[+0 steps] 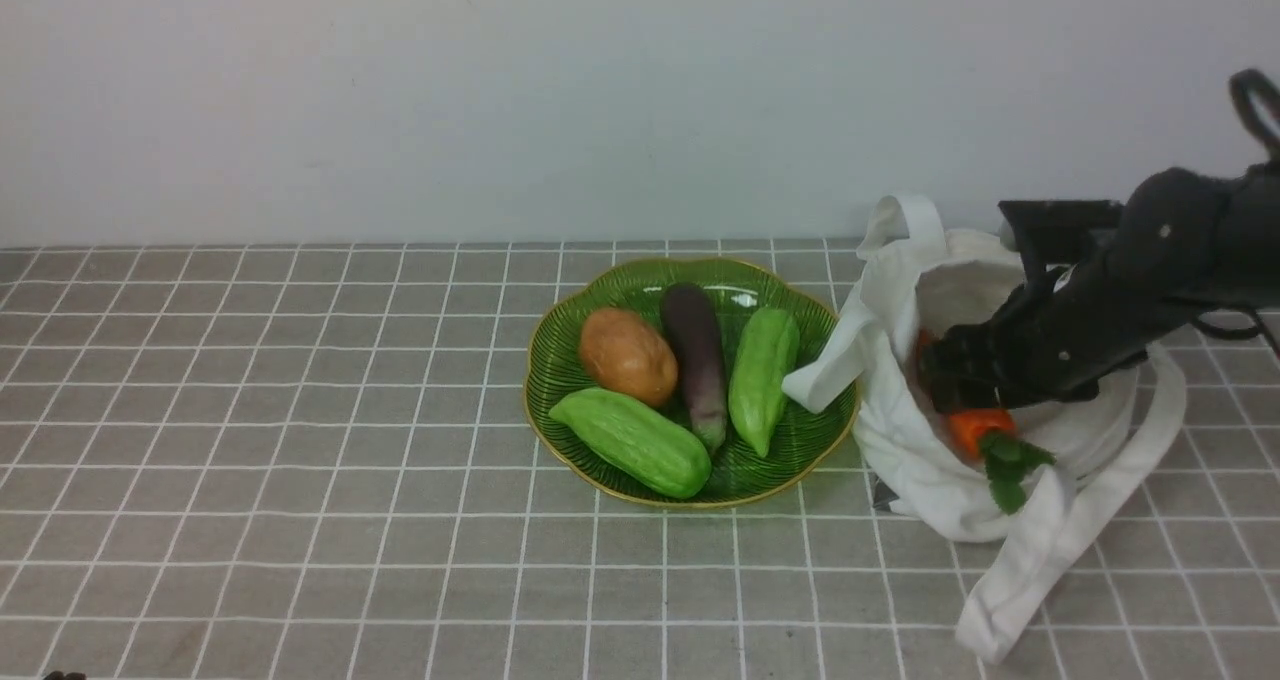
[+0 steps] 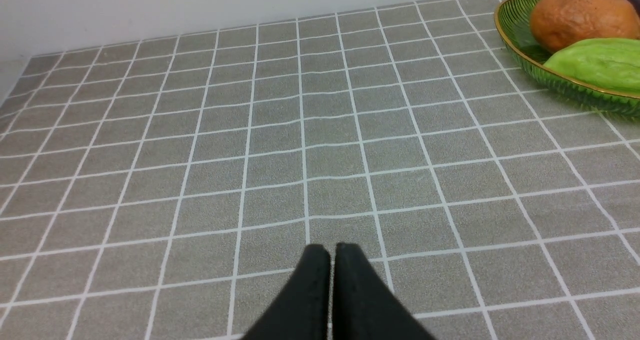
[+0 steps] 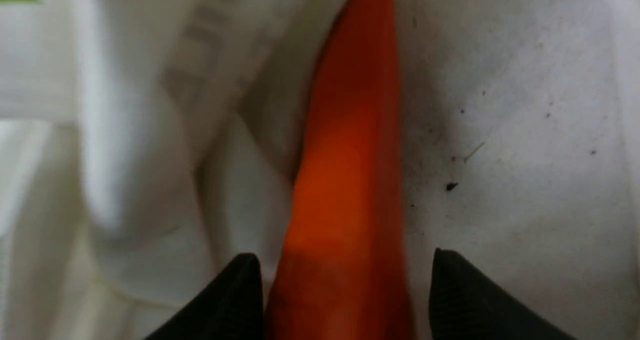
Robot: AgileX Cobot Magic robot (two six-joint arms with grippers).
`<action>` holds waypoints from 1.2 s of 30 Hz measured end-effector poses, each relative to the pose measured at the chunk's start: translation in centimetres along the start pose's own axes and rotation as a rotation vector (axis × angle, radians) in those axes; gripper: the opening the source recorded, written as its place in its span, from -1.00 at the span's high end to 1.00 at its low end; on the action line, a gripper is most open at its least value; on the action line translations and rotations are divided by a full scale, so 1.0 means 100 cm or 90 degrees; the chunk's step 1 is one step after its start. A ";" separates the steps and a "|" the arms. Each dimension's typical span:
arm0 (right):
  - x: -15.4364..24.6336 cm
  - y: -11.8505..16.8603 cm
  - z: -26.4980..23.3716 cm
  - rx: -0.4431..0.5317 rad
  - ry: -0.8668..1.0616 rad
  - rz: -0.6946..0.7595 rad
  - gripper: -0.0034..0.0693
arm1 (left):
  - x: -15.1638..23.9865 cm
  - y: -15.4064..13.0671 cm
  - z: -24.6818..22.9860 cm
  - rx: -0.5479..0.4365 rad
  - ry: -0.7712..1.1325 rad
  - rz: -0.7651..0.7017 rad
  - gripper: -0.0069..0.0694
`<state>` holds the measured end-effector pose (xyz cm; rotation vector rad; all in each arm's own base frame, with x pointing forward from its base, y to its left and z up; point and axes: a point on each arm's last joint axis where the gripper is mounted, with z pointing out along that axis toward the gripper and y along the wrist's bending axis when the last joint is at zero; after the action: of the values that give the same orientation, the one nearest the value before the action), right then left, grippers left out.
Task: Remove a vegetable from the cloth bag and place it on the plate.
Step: Use the right arm to grab a carrot from the bag, then use the right arm to put the carrot into the empty plate on the left
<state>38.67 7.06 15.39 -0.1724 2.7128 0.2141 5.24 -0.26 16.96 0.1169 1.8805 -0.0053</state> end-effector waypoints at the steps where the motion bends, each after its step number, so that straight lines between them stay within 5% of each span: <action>1: 0.001 0.000 0.004 0.000 0.005 0.001 -0.23 | 0.000 0.000 0.000 0.000 0.000 0.000 0.83; 4: 0.003 -0.001 0.011 0.001 0.018 0.002 -0.20 | 0.000 0.000 0.000 0.000 0.000 0.000 0.83; 7: 0.002 -0.001 0.010 -0.003 0.033 0.000 0.07 | 0.000 0.000 0.000 0.000 0.000 0.000 0.83; 21: -0.005 0.028 -0.109 -0.059 0.158 -0.038 0.06 | 0.000 0.000 0.000 0.000 0.000 0.000 0.83; 27: -0.006 0.104 -0.116 -0.163 0.065 -0.104 0.06 | 0.000 0.000 0.000 0.000 0.000 0.000 0.83; 32: -0.007 0.158 -0.091 -0.180 -0.045 -0.170 0.06 | 0.000 0.000 0.000 0.000 0.000 0.000 0.83; 36: -0.013 0.171 -0.058 -0.169 -0.112 -0.163 0.06 | 0.000 0.000 0.000 0.000 0.000 0.000 0.83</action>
<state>35.00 22.97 23.33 -0.5463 2.4499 0.4887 5.24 -0.26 16.96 0.1169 1.8805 -0.0053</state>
